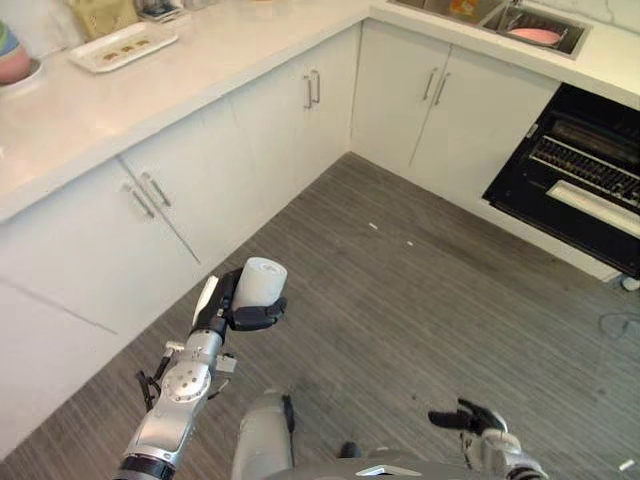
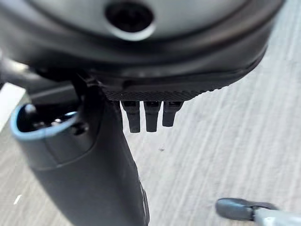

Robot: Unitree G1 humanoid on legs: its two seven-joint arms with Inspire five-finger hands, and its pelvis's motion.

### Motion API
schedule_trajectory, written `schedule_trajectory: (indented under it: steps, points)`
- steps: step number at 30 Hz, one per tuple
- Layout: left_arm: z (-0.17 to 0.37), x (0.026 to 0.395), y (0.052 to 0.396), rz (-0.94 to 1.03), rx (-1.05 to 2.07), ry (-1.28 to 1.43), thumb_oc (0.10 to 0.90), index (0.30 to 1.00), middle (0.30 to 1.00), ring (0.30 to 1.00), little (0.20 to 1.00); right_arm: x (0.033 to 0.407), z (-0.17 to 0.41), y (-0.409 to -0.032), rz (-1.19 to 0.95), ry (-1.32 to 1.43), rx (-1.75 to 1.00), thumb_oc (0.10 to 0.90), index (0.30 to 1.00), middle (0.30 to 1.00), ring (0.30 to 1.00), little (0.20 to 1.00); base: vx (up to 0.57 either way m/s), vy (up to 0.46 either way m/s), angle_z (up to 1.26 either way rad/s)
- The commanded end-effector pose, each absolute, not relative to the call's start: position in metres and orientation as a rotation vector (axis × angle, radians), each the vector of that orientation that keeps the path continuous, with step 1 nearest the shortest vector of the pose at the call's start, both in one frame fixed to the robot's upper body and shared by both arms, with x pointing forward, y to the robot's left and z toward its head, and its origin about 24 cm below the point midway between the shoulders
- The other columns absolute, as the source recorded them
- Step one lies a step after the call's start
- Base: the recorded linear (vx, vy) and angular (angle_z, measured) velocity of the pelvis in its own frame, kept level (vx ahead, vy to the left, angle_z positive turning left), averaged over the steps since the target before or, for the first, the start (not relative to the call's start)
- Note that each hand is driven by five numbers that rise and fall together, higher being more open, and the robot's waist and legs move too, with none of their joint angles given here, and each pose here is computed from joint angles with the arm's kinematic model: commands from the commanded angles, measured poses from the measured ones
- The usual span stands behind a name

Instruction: Place the dishes in the dishwasher.

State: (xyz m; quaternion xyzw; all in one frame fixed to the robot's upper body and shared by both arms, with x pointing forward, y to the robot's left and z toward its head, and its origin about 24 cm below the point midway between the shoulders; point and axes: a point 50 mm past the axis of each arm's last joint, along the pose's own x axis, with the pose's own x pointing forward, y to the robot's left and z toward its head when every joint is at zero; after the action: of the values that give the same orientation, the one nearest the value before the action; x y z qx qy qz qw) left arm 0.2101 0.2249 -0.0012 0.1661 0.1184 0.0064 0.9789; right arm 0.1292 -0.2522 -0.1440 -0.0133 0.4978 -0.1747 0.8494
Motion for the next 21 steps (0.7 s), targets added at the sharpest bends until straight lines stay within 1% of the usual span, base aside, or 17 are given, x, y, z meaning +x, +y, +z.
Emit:
schedule_trajectory:
  steps: [1,5,7,10,14,17,19,20,21]
  points:
    - [0.065,0.233,0.227,0.070,0.351,-0.109,0.400,0.300,0.300,0.300,0.300,0.138,-0.137,-0.265,-0.364,1.011,-0.126,0.800,0.900,0.900,0.900,0.900,0.48,0.197,-0.81]
    - [0.063,0.232,0.230,0.084,0.363,-0.101,0.400,0.300,0.300,0.300,0.300,0.134,-0.140,-0.261,-0.370,1.025,-0.102,0.800,0.900,0.900,0.900,0.900,0.48,0.267,-1.21]
    - [0.065,0.233,0.230,0.066,0.393,-0.105,0.400,0.300,0.300,0.300,0.300,0.130,-0.142,-0.258,-0.367,1.039,-0.086,0.800,0.900,0.900,0.900,0.900,0.39,0.340,-0.78]
    - [0.067,0.235,0.235,0.088,0.421,-0.102,0.400,0.300,0.300,0.300,0.300,0.122,-0.147,-0.252,-0.387,1.063,-0.028,0.800,0.900,0.900,0.900,0.900,0.38,0.383,-0.93]
    - [0.069,0.235,0.245,0.127,0.471,-0.093,0.400,0.300,0.300,0.300,0.300,0.122,-0.149,-0.242,-0.378,1.056,0.017,0.800,0.900,0.900,0.900,0.900,0.22,0.316,-0.38]
    - [0.066,0.231,0.247,0.145,0.458,-0.084,0.400,0.300,0.300,0.300,0.300,0.126,-0.147,-0.240,-0.364,1.031,0.021,0.800,0.900,0.900,0.900,0.900,0.32,0.207,-0.84]
    - [0.070,0.230,0.249,0.159,0.455,-0.100,0.400,0.300,0.300,0.300,0.300,0.139,-0.139,-0.246,-0.344,0.972,-0.027,0.800,0.900,0.900,0.900,0.900,0.33,0.055,-0.58]
    - [0.076,0.231,0.248,0.171,0.456,-0.134,0.400,0.300,0.300,0.300,0.300,0.163,-0.124,-0.251,-0.311,0.867,-0.103,0.800,0.900,0.900,0.900,0.900,0.40,0.041,-0.60]
    - [0.078,0.231,0.249,0.177,0.459,-0.142,0.400,0.300,0.300,0.300,0.300,0.175,-0.115,-0.251,-0.290,0.809,-0.141,0.800,0.900,0.900,0.900,0.900,0.39,0.036,-0.94]
